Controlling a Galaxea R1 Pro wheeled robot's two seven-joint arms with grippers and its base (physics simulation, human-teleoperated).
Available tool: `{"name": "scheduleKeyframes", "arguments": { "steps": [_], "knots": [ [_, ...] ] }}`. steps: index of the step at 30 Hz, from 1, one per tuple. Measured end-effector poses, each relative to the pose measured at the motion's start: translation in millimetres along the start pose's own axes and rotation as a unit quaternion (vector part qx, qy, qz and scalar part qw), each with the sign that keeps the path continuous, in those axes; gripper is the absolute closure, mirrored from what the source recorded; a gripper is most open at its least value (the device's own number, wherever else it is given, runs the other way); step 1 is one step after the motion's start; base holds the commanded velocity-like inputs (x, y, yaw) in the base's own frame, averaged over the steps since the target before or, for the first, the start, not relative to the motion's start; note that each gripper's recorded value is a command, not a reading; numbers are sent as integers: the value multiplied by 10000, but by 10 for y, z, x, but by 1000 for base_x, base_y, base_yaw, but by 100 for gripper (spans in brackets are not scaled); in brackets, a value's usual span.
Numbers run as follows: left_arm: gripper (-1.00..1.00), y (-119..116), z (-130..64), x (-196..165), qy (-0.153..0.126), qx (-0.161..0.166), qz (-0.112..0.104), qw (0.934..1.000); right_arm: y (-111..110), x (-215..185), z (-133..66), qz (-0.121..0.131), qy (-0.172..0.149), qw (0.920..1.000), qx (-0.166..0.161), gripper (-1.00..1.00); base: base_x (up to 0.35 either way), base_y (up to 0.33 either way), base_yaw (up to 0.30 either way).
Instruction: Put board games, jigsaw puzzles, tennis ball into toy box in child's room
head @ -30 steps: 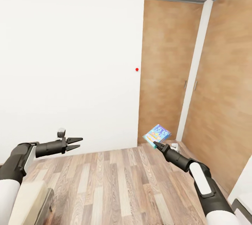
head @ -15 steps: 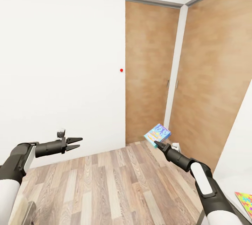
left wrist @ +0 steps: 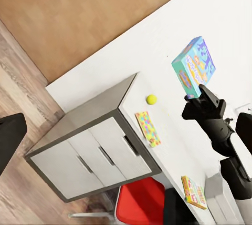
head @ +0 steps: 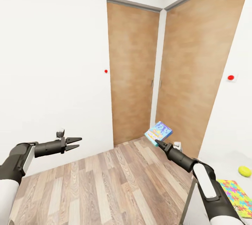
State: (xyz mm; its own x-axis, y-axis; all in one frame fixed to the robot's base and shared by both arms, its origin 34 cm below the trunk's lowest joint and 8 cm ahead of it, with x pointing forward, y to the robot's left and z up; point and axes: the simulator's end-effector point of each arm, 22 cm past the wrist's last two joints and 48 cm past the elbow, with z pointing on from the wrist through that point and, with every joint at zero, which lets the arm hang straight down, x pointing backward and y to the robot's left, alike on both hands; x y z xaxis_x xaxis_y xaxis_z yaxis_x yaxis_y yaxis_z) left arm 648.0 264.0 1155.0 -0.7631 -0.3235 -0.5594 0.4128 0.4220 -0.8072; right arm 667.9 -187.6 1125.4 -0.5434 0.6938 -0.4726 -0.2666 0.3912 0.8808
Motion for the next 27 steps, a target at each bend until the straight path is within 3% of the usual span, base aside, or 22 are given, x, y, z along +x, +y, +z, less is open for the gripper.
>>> {"name": "scheduleKeyframes", "arguments": {
  "steps": [6, 10, 27],
  "knots": [
    [-100, 2, -73, -35, -35, -35, 21, 10000, 164, -149, -359, -215, -147, 9996, -101, 100, 0, 0, -278],
    [-100, -8, -86, -44, -43, -35, 32, 10000, 128, -240, -546, -110, -287, 9995, -94, 100, 0, 0, -277],
    [-100, -58, -101, -58, -55, -19, 76, 10000, 190, -297, -627, -99, -366, 9991, -212, 100, 0, 0, -277]
  ]
}}
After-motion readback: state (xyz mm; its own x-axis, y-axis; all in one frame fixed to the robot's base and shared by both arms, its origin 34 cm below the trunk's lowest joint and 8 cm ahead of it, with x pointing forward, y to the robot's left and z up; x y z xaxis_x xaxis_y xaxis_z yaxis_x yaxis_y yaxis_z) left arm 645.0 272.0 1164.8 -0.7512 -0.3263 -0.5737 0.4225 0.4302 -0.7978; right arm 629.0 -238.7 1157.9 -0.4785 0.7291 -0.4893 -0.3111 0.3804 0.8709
